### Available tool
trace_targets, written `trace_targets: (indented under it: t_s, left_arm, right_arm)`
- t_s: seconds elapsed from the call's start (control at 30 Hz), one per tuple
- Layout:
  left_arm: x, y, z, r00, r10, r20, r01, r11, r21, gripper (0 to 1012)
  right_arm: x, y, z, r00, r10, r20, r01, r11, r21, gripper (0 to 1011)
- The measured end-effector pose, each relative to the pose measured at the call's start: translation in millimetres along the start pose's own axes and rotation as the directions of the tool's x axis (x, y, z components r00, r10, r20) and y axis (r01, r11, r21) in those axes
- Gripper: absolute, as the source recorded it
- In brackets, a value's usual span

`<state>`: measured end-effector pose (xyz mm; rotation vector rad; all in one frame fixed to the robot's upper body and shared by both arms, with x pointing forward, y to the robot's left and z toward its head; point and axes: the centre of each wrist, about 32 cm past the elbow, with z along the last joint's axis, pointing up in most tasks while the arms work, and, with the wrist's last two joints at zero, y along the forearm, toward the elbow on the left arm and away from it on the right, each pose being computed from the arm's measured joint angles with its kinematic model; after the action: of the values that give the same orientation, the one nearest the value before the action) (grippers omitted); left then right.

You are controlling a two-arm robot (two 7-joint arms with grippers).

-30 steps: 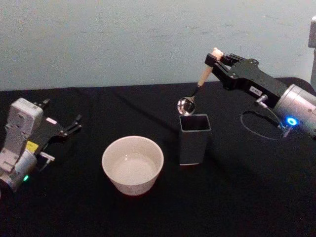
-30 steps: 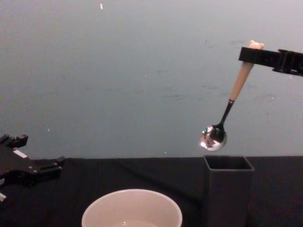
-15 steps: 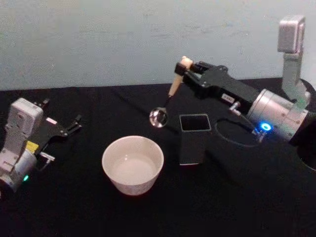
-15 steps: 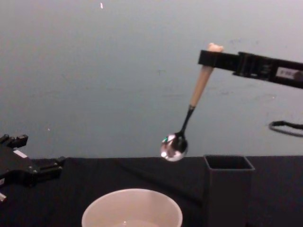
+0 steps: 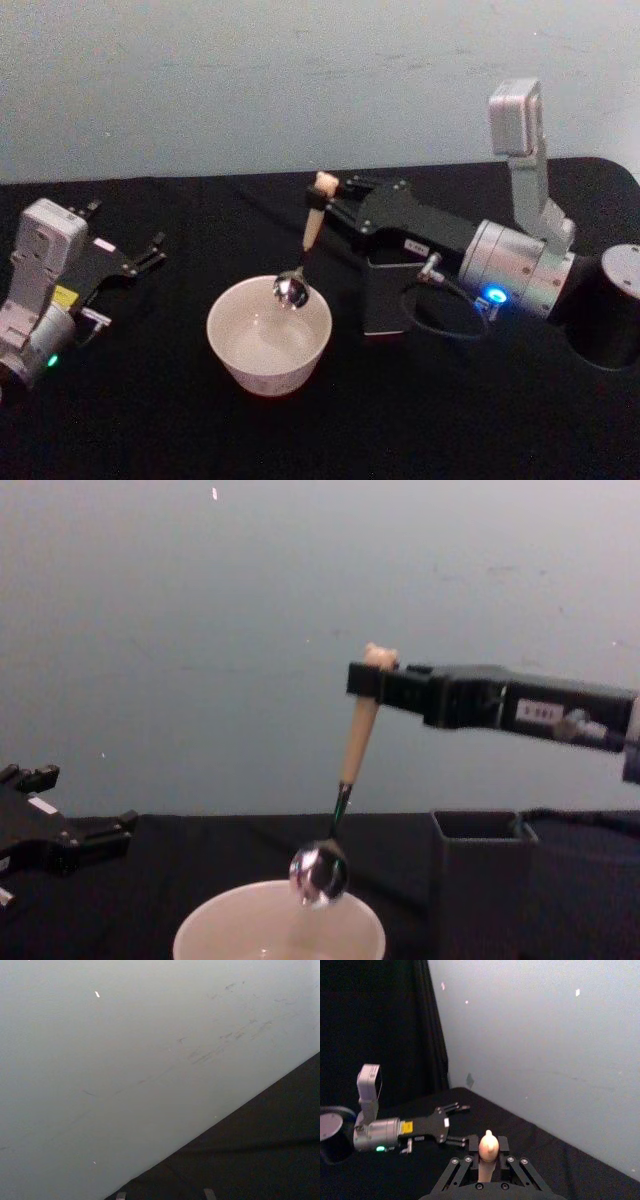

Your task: Pick up the stirring spoon with one hand, stir inside the cup, then place it back in its original position.

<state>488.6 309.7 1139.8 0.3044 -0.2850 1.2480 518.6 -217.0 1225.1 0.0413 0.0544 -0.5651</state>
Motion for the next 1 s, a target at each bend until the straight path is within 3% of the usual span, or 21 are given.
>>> trace_targets:
  t_s: [0.47,1.0]
  left_arm:
    - [0.0,0.0,0.0,1.0000,0.000,0.000,0.000,1.0000,0.000,1001]
    - [0.0,0.0,0.0,1.0000,0.000,0.000,0.000,1.0000,0.000,1001]
  right_arm:
    - [-10.6,8.0,-24.2,0.995,0.065,0.071,-0.060,0.996,-0.071,214]
    - [-20.2,19.5,-38.8,0.989,0.121,0.087,-0.111,0.987,-0.113,214]
